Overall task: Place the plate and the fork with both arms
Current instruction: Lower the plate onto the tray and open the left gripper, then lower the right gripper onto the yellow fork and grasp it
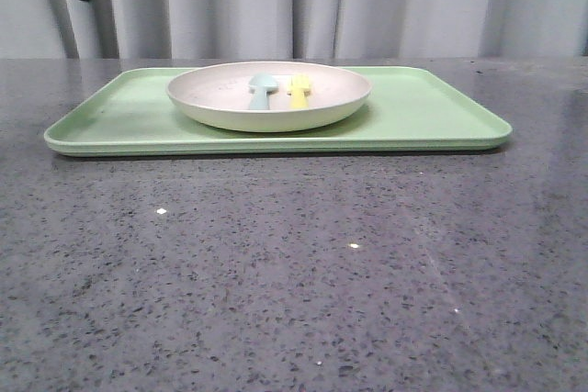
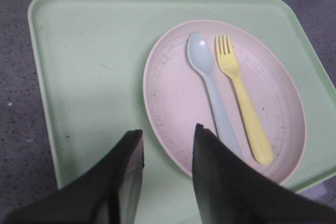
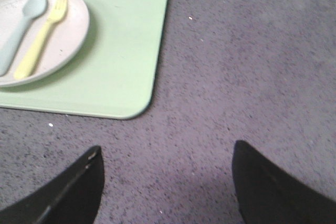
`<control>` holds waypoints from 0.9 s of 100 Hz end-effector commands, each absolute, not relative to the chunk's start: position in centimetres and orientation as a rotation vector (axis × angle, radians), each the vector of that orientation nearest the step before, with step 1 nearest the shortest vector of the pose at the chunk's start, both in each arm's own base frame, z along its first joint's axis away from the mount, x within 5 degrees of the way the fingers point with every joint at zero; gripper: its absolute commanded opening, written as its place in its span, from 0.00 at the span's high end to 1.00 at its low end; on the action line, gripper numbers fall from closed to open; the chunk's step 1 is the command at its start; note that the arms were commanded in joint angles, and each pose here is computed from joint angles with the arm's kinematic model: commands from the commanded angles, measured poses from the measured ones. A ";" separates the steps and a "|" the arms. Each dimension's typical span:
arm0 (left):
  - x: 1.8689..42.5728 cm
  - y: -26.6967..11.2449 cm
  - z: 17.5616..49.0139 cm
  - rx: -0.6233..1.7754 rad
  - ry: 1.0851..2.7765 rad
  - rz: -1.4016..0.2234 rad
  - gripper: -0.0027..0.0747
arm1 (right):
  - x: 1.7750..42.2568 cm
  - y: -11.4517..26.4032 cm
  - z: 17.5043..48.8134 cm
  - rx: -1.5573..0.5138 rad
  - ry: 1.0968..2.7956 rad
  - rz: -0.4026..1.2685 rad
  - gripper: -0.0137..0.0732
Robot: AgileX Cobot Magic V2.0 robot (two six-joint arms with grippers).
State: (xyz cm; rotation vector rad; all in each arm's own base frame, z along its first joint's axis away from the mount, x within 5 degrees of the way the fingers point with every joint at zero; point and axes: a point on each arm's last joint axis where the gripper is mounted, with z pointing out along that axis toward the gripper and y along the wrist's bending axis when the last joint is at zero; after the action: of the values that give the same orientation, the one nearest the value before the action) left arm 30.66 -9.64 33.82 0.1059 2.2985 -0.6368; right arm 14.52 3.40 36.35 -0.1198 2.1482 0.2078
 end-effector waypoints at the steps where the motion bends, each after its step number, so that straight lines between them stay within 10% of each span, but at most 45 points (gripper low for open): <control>1: 28.7 -8.8 37.7 0.137 2.172 -0.594 0.67 | 15.7 4.0 38.5 -0.145 2.069 0.229 0.24; 44: 20.8 -5.1 42.3 0.129 2.095 -0.290 0.67 | 21.8 8.8 40.9 -0.281 2.184 0.313 0.24; 90: 13.7 -2.9 38.4 0.050 2.092 -0.222 0.67 | 28.2 15.1 41.4 -0.369 2.314 0.389 0.24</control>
State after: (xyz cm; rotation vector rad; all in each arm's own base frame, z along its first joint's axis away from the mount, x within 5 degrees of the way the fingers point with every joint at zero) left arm 14.73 -3.12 37.57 0.0712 2.1922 -0.1989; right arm 27.88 14.37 39.14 -0.3971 2.3954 0.3413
